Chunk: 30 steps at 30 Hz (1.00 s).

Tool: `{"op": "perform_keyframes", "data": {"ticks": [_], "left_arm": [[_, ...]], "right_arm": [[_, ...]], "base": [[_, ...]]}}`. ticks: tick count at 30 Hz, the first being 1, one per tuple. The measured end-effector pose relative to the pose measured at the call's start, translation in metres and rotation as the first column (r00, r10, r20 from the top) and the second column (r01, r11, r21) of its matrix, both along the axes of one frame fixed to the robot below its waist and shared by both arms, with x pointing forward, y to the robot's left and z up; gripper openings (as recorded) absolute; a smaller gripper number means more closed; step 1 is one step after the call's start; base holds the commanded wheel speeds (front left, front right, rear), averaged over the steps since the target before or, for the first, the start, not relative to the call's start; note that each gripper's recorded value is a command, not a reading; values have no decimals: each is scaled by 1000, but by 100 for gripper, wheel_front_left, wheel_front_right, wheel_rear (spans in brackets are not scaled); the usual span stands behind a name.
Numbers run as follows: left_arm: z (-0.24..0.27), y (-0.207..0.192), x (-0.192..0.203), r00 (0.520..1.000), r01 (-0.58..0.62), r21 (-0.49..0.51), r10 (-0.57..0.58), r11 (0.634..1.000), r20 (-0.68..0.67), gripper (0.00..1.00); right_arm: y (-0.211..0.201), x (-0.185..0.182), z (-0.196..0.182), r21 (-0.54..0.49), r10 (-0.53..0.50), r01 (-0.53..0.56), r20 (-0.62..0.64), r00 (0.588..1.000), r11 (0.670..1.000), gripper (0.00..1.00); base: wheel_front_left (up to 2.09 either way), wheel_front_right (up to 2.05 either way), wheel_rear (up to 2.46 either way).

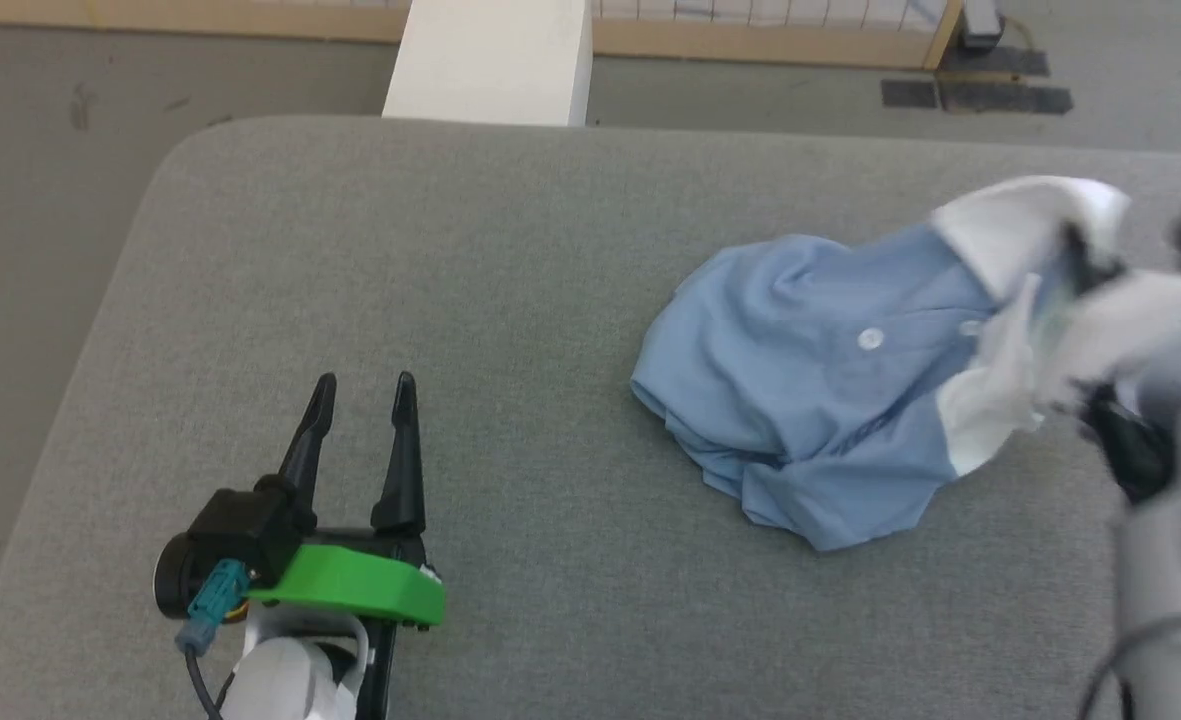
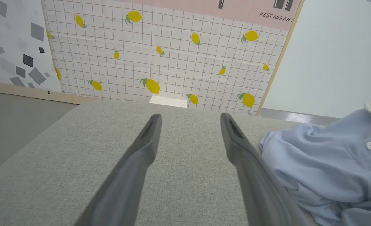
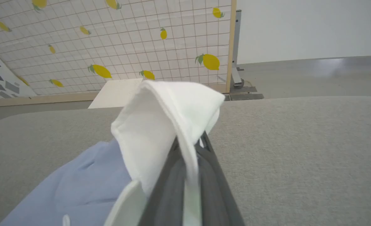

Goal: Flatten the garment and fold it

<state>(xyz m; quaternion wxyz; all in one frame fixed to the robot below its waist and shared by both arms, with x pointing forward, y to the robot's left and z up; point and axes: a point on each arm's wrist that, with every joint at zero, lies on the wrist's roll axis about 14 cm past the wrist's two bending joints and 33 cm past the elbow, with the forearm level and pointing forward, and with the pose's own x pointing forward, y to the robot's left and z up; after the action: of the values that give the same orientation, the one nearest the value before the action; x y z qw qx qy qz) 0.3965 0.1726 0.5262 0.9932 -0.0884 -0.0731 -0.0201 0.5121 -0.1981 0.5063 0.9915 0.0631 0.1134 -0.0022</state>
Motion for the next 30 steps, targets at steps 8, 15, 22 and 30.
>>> {"op": "perform_keyframes", "data": {"ticks": [8,15,22,30], "left_arm": [[9,-16,-4,999,45,0,-45,999,26,100],[12,-31,1,995,93,-4,-93,996,37,100],[12,-35,0,993,113,0,-113,994,38,100],[9,-31,-4,995,100,1,-100,995,29,100]], "right_arm": [[-156,-138,-33,-107,-441,430,-131,888,897,0],[-156,-184,-54,-79,-444,437,-167,880,896,100],[-39,-148,-22,-50,-89,91,36,995,995,100],[70,-169,-82,-33,242,-260,-265,933,965,100]], "base": [[0,0,0],[0,0,0],[0,0,0],[0,0,0]]}}
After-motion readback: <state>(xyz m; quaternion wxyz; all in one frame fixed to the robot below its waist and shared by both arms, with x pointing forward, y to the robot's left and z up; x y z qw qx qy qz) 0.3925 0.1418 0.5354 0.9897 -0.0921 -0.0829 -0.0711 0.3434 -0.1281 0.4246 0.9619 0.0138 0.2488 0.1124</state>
